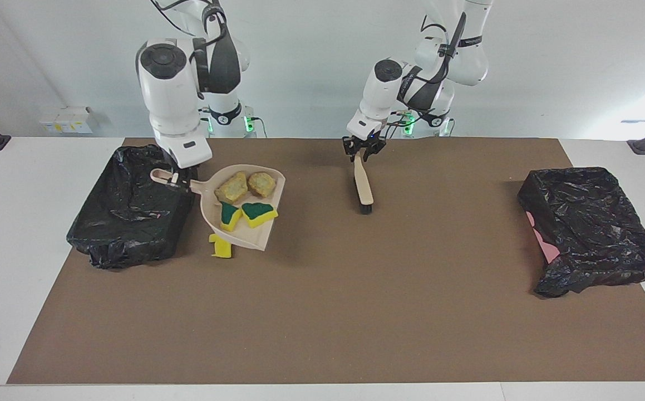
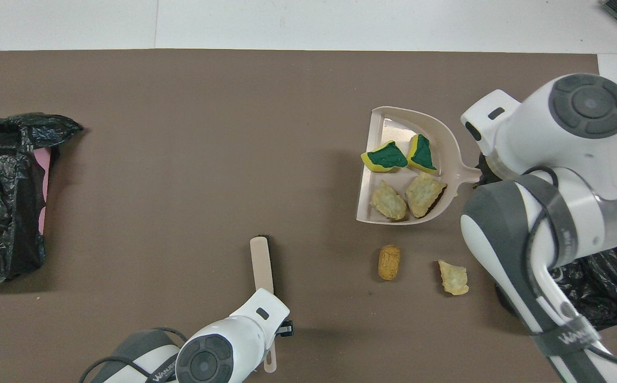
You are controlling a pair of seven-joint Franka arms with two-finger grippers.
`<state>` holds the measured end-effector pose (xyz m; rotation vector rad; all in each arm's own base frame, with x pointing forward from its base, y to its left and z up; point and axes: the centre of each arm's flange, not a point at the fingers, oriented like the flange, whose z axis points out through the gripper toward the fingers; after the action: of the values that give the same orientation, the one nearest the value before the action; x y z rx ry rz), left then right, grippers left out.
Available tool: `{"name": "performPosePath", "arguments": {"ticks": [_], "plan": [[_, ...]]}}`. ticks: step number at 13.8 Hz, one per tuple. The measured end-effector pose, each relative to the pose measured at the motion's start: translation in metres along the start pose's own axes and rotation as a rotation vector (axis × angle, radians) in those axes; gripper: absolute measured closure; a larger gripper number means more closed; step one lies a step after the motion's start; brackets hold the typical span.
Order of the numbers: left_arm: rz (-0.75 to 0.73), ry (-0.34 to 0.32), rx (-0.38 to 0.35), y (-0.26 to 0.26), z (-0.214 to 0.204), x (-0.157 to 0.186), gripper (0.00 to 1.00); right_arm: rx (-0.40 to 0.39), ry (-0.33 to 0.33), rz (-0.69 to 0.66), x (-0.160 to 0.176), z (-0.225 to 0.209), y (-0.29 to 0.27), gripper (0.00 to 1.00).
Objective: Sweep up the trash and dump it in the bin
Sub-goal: 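Carry the dustpan with the right gripper toward the nearby trash bag, then tilt the dustpan with the right gripper to dump trash into the bag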
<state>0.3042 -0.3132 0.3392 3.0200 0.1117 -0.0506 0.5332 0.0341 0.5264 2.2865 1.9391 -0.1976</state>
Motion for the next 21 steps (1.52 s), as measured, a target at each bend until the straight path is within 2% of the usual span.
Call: {"name": "performPosePath", "arguments": {"ticks": [3,6,8,11,13,16,19,21], "plan": [[0.004,0.048,-0.024,-0.023,-0.025,0.056,0.03,0.032,-0.008,-0.038,-0.074,0.011,-0.020,0.68],[0.001,0.087,-0.044,-0.059,-0.053,0.122,0.00,0.067,-0.002,-0.048,-0.146,0.035,-0.033,0.68],[-0.006,0.116,-0.056,-0.081,-0.069,0.166,0.00,0.045,-0.010,-0.094,-0.192,0.043,-0.037,0.68],[0.006,0.151,-0.065,-0.109,-0.087,0.223,0.00,-0.029,-0.098,-0.209,-0.243,0.045,-0.037,0.68],[0.037,0.138,-0.048,-0.127,-0.098,0.254,0.00,-0.056,-0.185,-0.257,-0.259,0.047,-0.036,0.68],[0.085,0.088,-0.004,-0.139,-0.121,0.286,0.00,-0.081,-0.317,-0.338,-0.259,0.046,-0.032,0.68],[0.123,0.057,0.008,-0.160,-0.145,0.301,0.00,-0.083,-0.435,-0.435,-0.244,0.051,-0.031,0.68],[0.138,0.023,0.012,-0.184,-0.169,0.306,0.00,-0.091,-0.509,-0.422,-0.227,0.055,-0.031,0.68]]}}
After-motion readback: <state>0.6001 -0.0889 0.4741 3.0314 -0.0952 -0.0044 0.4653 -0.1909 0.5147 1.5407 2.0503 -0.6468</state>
